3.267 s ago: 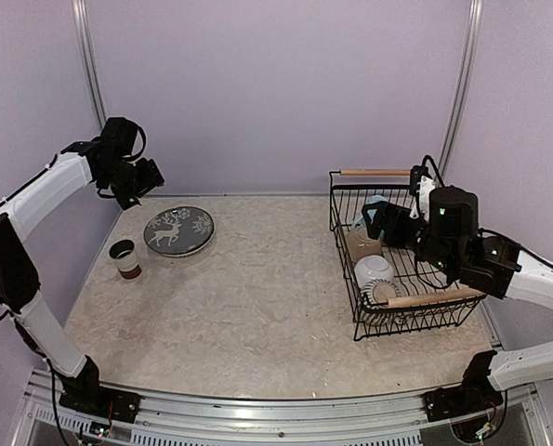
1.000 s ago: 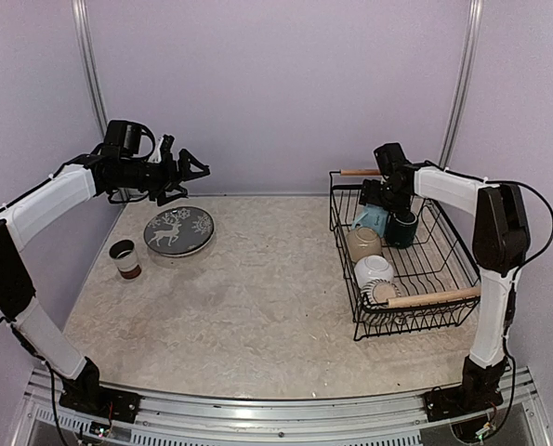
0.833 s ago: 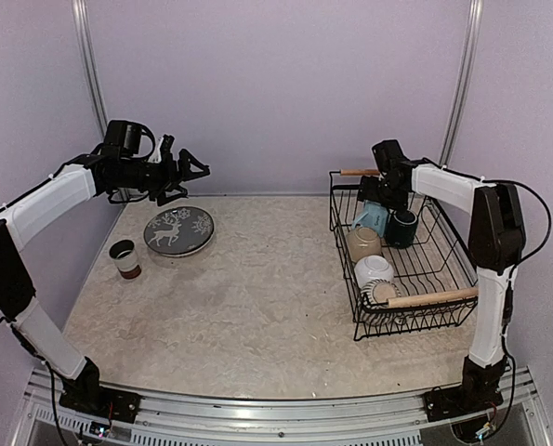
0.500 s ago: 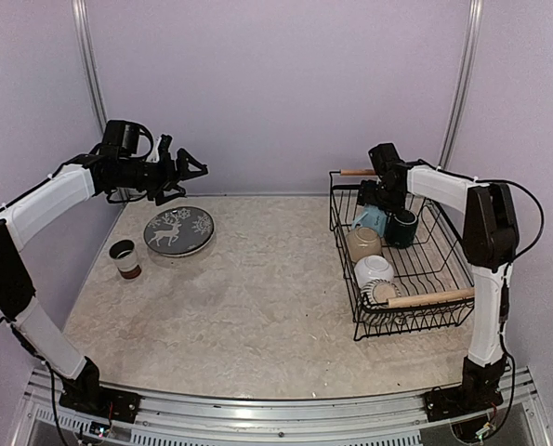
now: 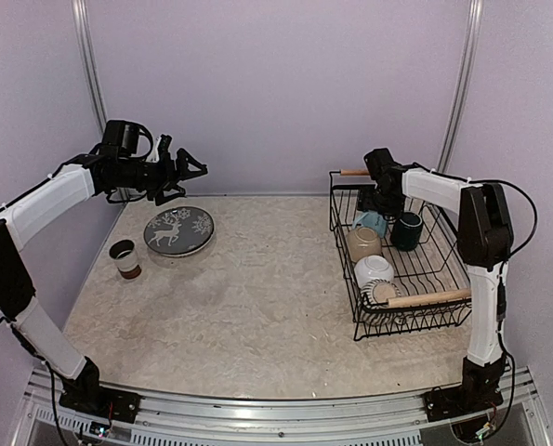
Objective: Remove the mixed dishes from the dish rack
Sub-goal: Grab the cup from the dish rack.
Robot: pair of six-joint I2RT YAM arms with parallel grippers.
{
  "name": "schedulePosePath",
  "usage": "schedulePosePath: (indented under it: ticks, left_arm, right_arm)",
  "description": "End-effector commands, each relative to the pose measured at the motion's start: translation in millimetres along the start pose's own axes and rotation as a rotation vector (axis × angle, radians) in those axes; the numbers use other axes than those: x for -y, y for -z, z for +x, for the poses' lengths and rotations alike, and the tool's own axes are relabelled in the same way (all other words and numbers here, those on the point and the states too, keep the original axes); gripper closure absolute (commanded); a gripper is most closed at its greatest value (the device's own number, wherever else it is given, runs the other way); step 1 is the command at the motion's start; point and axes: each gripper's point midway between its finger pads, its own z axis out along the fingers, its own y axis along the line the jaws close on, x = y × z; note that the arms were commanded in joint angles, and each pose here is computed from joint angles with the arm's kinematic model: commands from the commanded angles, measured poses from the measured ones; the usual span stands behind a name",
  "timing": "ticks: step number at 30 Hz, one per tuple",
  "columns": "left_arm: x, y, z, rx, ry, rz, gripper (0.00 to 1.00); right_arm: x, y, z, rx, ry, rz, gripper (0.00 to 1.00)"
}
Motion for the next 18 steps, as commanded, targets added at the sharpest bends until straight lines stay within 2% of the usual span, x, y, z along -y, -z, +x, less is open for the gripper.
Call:
schedulePosePath:
  ticks: [1,7,18]
  left_arm:
    - [8.3,8.5,-6.6,0.016,-0.007,0.011,0.01]
    - [9.3,6.8,-4.9,0.011,-0.008,0.014,0.01]
    - [10.1,2.9,-2.3,-0.010,0.009,0.032,0.01]
  right_arm:
    - [4.1,-8.0,19.2,-0.044,0.020,0.031,0.17]
    - [-3.2,2.8,11.5,-0.021,0.002,-0.027,0.37]
    - [-21.2,57.6,-31.0,0.118,0.006,-0.199,0.73]
